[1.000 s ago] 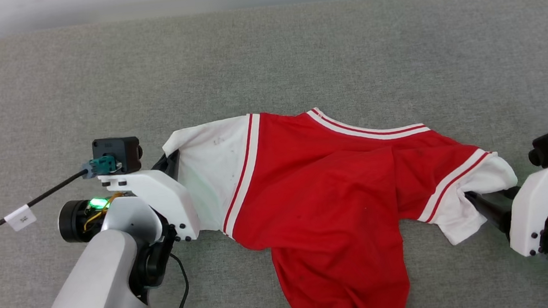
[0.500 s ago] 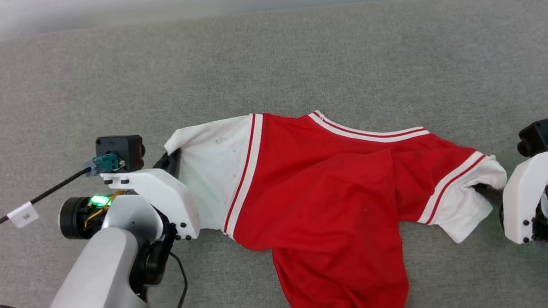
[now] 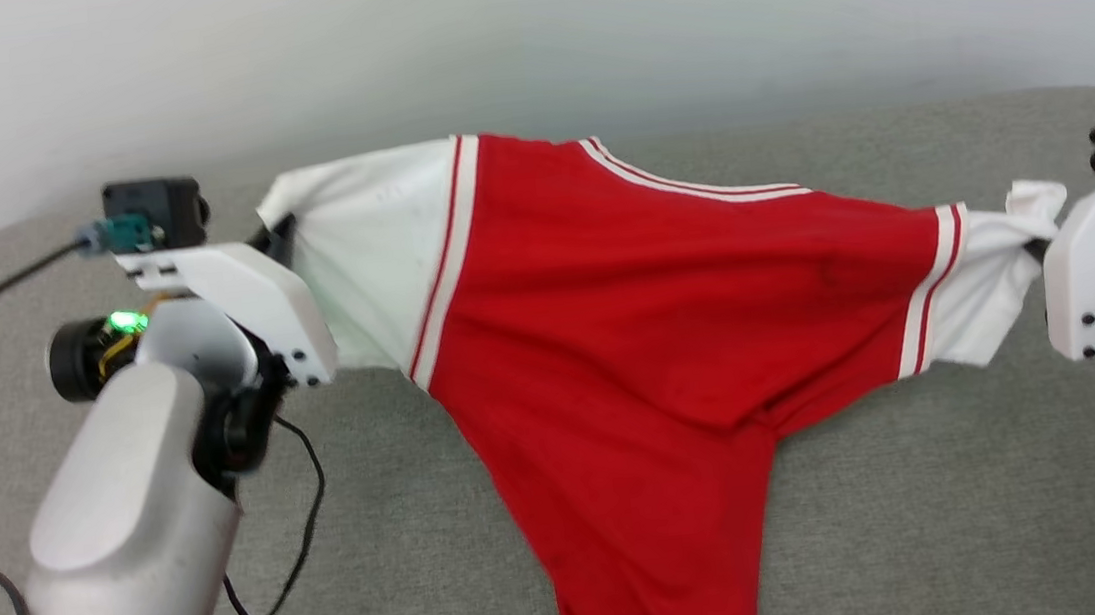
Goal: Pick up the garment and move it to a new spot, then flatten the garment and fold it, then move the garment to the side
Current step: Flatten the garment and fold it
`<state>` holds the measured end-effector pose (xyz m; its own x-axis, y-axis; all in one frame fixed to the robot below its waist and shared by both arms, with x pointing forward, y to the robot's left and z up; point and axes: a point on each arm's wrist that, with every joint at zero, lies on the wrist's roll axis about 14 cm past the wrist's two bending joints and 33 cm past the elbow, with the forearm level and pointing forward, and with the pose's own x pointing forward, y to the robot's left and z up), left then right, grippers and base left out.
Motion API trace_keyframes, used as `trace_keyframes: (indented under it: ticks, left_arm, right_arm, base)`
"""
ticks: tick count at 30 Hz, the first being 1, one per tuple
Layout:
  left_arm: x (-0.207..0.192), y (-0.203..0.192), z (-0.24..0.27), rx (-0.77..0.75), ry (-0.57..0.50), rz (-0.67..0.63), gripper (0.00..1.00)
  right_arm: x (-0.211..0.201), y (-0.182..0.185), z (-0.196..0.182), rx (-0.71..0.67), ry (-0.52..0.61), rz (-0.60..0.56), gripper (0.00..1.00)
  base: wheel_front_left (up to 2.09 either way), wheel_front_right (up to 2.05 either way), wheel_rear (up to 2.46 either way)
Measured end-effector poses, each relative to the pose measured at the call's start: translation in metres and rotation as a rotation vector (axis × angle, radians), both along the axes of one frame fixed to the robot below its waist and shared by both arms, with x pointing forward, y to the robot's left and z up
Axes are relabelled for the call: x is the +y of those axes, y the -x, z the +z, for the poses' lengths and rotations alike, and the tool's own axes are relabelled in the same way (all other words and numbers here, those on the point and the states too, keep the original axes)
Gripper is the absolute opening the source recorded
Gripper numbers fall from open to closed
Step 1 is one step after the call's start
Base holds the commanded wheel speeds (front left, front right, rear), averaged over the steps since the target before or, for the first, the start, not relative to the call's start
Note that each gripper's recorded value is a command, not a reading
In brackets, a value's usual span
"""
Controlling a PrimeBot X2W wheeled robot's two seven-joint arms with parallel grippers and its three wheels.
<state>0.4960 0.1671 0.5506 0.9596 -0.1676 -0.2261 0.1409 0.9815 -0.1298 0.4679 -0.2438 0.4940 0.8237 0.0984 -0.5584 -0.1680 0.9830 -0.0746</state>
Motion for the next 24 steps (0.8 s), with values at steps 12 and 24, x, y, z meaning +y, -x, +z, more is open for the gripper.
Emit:
trace_keyframes:
  ticks: [12, 24]
  left_arm:
    - [0.005, -0.070, 0.104, -0.262, 0.002, 0.039, 0.00]
    - [0.011, -0.153, 0.187, -0.553, 0.078, 0.089, 0.00]
  right_arm:
    - [-0.004, -0.061, 0.117, -0.295, -0.011, -0.050, 0.00]
    - [-0.008, -0.143, 0.238, -0.697, -0.005, -0.068, 0.00]
  base:
    - [0.00, 0.00, 0.00]
    - [0.00, 0.00, 0.00]
